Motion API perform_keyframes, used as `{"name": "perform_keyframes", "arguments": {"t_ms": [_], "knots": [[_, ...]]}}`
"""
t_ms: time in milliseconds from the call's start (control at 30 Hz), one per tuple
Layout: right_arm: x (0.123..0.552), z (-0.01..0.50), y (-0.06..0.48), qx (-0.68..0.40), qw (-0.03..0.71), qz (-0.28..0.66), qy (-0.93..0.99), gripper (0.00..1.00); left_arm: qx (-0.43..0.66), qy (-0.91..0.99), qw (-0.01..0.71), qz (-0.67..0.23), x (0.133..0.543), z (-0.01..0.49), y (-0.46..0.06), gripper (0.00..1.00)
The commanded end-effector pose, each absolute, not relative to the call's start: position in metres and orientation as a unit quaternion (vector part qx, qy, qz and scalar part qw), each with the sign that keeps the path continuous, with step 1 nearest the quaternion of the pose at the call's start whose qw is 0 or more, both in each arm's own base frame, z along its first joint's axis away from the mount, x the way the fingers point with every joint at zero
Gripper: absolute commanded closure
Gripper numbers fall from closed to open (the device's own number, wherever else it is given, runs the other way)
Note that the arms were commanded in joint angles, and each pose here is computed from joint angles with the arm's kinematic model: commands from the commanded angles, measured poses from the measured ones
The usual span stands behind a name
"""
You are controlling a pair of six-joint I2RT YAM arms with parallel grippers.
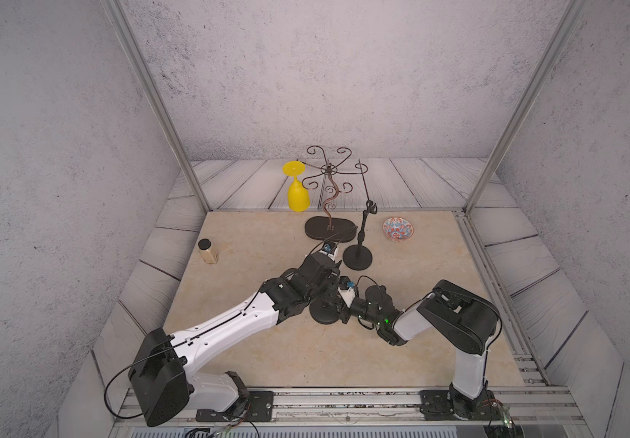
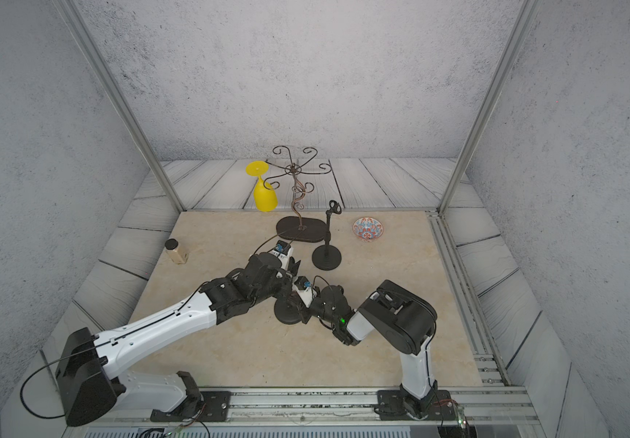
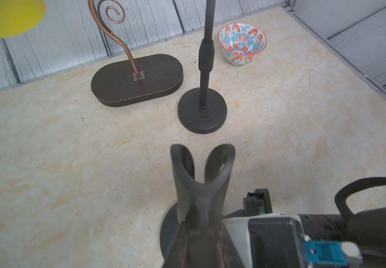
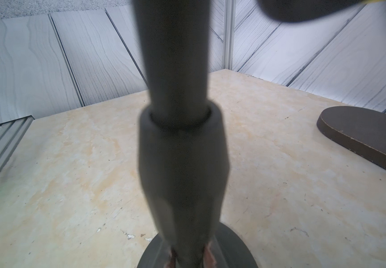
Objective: Assemble a microphone stand
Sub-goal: Hold the microphone stand pole at the microphone stand base.
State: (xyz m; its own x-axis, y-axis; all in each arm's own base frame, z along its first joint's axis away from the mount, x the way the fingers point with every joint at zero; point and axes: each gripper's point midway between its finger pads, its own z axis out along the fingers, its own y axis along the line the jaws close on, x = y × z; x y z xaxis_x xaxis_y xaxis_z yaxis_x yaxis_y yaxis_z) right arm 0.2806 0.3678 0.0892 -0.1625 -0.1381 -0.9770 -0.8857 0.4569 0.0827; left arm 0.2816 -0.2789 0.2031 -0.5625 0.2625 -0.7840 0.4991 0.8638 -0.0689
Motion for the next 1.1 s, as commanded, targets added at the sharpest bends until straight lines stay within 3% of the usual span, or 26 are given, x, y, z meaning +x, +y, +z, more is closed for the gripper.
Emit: {"name": "perform_keyframes", "arguments": {"t_ms": [0, 1067], "knots": [[0.3, 0.052, 0.354, -0.352, 0.497, 0.318, 0.727, 0.97, 0.256, 0.862, 0.375, -0.226, 0.255, 0.202, -0.312, 0.94], [0.292, 0.029, 0.341, -0.353, 0.472, 0.299, 0.75, 0.99, 0.245, 0.875, 0.36, -0.209, 0.26, 0.183, -0.295, 0.95]]}}
